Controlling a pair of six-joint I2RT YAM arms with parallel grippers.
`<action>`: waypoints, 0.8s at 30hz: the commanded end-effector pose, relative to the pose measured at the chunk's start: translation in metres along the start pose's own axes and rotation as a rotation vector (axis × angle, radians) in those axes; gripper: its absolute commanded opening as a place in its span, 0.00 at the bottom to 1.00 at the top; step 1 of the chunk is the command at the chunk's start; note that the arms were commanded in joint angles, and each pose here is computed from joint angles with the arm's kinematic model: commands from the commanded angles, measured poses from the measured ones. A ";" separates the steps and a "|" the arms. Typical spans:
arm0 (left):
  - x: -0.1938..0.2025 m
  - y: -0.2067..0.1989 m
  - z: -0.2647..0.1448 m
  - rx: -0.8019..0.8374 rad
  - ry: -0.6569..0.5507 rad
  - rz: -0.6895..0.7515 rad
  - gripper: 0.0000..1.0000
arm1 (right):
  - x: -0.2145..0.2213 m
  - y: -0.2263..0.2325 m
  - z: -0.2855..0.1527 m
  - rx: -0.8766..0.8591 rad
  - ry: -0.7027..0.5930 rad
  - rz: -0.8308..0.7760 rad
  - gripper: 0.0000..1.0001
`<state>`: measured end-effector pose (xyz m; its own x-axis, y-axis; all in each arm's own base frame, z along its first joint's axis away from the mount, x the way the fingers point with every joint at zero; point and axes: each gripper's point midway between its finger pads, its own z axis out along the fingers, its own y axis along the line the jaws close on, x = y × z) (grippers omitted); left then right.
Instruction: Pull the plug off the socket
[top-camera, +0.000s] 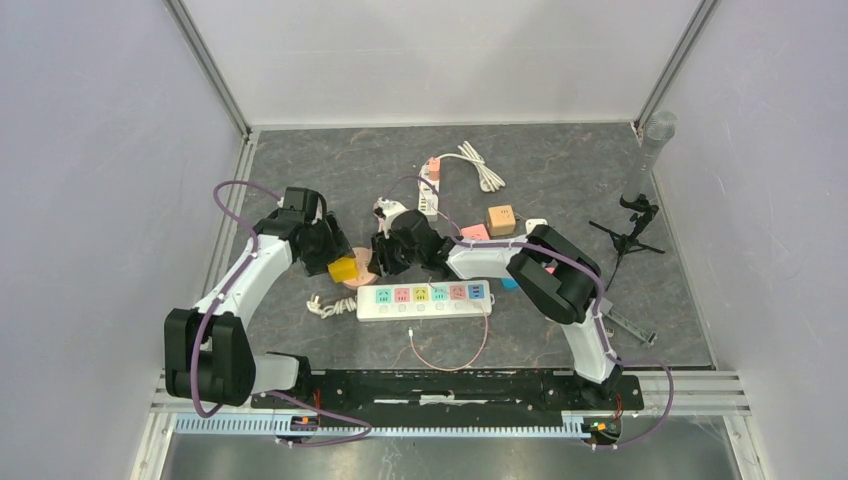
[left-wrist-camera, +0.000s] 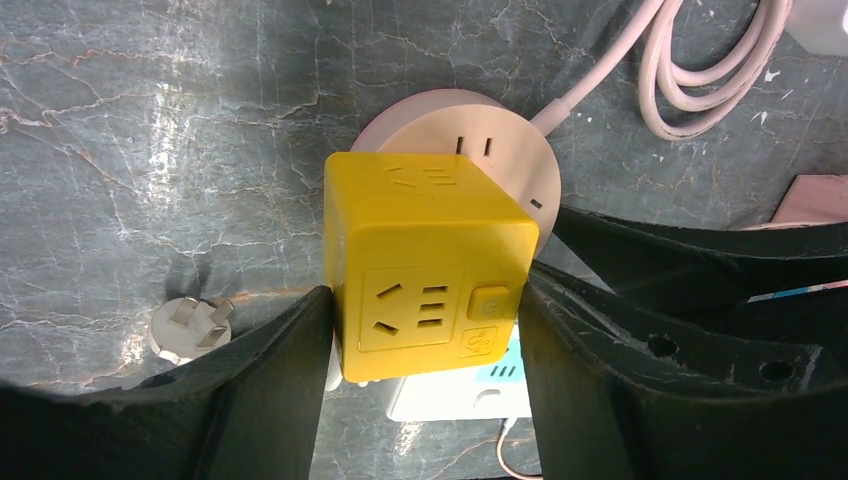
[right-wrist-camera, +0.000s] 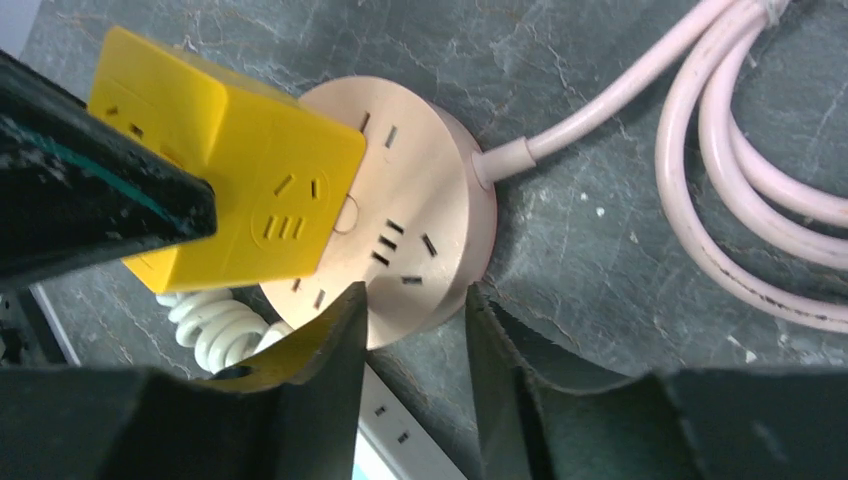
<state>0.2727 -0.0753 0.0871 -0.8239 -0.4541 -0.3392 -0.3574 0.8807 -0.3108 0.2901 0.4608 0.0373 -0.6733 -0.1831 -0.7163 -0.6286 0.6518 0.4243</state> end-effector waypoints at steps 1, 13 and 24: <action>0.008 0.006 -0.004 -0.025 0.029 0.039 0.76 | 0.005 -0.015 0.013 0.094 0.034 -0.021 0.43; 0.002 0.004 -0.006 -0.037 0.025 0.036 0.57 | 0.049 -0.046 0.006 0.193 0.145 -0.069 0.38; -0.001 -0.033 -0.023 0.137 0.069 0.066 0.46 | 0.094 -0.062 -0.001 0.223 0.280 -0.179 0.36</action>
<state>0.2613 -0.0795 0.0878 -0.8603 -0.4235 -0.2839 -0.3402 0.8915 -0.2991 0.3035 0.4648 0.0366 -0.5961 -0.2224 -0.7715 -0.6653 0.6747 0.3195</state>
